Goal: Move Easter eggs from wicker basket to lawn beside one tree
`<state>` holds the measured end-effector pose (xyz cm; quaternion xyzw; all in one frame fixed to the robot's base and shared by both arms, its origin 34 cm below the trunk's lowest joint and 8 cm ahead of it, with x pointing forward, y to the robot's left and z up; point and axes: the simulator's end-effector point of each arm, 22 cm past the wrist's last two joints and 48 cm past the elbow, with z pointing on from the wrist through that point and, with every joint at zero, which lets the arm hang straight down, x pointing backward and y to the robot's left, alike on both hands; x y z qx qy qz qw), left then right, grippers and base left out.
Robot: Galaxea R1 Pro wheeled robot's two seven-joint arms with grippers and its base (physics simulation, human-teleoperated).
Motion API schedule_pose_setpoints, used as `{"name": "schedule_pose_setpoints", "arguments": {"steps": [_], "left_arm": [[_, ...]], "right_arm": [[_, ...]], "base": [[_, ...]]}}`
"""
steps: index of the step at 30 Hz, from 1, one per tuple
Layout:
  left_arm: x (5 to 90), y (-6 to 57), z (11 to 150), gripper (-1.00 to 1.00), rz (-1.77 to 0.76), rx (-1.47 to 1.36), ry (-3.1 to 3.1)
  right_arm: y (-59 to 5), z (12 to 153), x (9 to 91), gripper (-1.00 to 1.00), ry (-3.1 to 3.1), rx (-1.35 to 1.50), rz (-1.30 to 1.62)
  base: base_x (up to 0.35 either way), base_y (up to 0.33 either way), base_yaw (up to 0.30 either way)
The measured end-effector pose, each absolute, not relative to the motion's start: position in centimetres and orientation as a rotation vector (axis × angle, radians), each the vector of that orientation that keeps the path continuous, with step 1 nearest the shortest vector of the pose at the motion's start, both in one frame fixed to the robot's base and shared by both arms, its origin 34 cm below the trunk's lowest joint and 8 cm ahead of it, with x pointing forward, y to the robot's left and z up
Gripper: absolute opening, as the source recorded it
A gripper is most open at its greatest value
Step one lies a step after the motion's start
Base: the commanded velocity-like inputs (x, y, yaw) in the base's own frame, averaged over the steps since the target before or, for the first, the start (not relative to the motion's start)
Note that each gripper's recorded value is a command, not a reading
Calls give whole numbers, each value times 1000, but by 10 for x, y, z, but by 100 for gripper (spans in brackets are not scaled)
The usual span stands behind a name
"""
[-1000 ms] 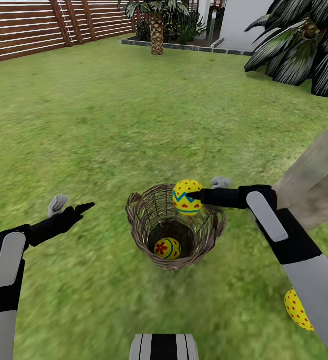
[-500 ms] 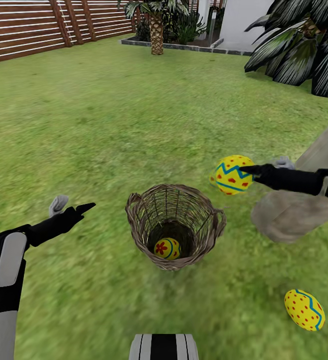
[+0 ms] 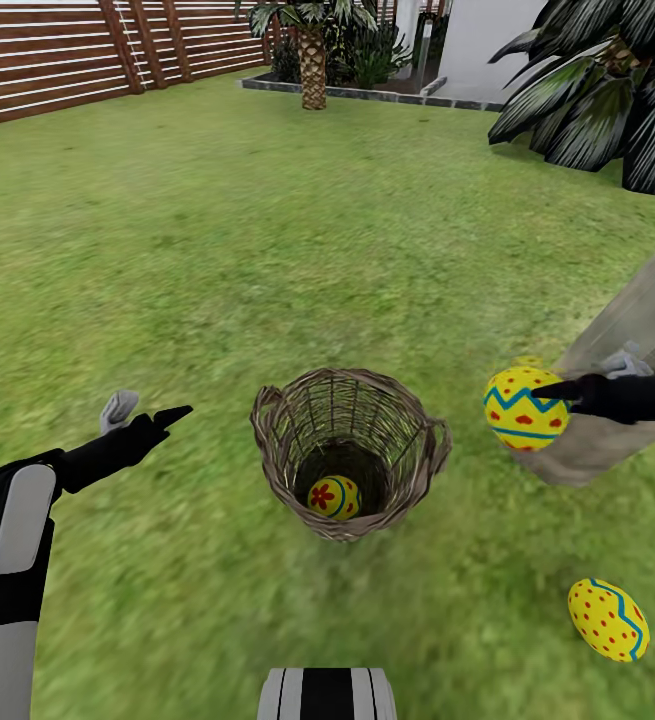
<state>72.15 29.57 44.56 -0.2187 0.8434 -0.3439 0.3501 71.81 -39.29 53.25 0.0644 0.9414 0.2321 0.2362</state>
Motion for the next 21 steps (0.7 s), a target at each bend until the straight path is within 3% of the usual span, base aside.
{"name": "schedule_pose_setpoints", "arguments": {"steps": [8,21], "left_arm": [[722,295,446,100,-891,-566,2185],[721,294,445,100,-892,-566,2187]], "right_arm": [[-370,437,639,-100,2890,27,550],[-443,354,569,-100,3075,-188,54]], "base": [[0,0,0],[0,0,0]]}}
